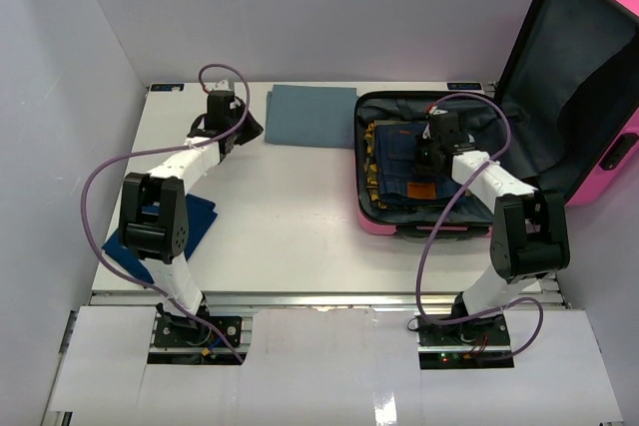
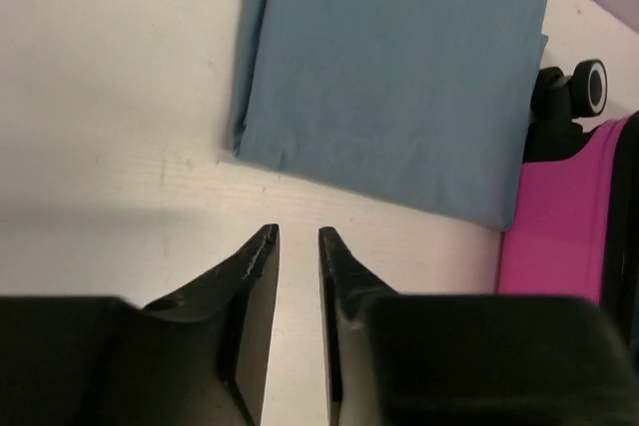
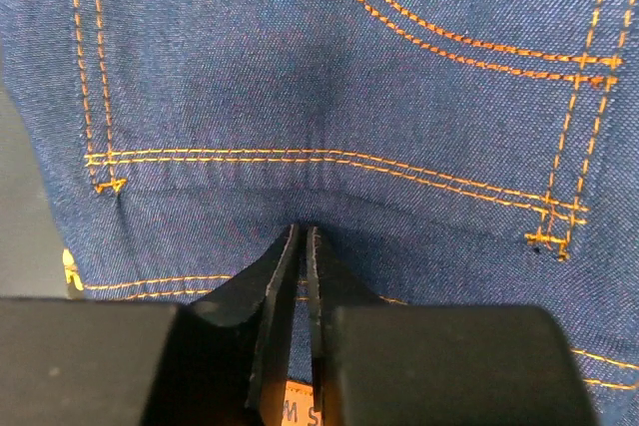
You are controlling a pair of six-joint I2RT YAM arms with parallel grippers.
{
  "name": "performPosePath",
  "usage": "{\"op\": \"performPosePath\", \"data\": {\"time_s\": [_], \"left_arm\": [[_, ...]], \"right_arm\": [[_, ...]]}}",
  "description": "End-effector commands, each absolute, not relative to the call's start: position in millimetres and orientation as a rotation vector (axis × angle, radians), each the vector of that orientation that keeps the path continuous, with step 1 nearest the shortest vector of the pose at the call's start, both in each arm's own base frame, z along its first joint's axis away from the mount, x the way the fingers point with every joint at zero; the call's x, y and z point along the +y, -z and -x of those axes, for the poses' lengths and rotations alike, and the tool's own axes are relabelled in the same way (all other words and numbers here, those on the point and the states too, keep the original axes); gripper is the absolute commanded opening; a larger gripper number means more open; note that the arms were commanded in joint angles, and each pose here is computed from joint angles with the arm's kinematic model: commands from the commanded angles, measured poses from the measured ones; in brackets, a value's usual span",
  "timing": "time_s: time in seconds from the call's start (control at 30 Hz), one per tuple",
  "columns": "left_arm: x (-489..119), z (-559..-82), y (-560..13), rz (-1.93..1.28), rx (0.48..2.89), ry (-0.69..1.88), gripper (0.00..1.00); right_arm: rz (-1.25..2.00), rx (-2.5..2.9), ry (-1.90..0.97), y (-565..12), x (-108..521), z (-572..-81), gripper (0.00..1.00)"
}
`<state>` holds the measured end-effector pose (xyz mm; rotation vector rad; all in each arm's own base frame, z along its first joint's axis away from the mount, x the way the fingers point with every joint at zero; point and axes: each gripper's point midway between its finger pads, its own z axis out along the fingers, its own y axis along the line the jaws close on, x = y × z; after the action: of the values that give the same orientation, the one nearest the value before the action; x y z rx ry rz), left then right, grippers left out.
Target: Pack the luggage
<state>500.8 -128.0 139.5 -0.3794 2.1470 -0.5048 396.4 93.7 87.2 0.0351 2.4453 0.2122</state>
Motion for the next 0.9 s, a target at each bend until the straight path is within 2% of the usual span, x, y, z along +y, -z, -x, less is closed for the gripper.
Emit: {"op": "performPosePath", "data": {"time_s": [0.0, 0.07, 0.2, 0.7, 0.8, 0.87], "left_arm": [[-141, -525, -139, 0.225, 2.125, 0.514, 0.55], [-133, -532, -129, 0.231, 2.119, 0.495, 0.66], [-137, -544, -119, 0.144, 2.081, 0.620, 0.75], [-151, -571, -56, 0.135, 2.115, 0.713, 0.75], [-150, -572, -46, 0.156, 2.129, 0.704, 0.71], [-150, -572, -39, 0.166, 2.153, 0.710, 0.65]], "right_arm": [[-0.045, 2.375, -0.203, -112, 89, -401, 0.18], [-0.029, 2.324, -0.208, -129, 90, -401, 0.18], [-0.036, 2.256, -0.143, -150, 78, -401, 0.20], [-0.025, 2.136, -0.168, -189, 76, -390, 0.20], [-0.026, 2.141, -0.165, -187, 76, -392, 0.20], [-0.021, 2.153, -0.172, -184, 78, -394, 0.21]]}}
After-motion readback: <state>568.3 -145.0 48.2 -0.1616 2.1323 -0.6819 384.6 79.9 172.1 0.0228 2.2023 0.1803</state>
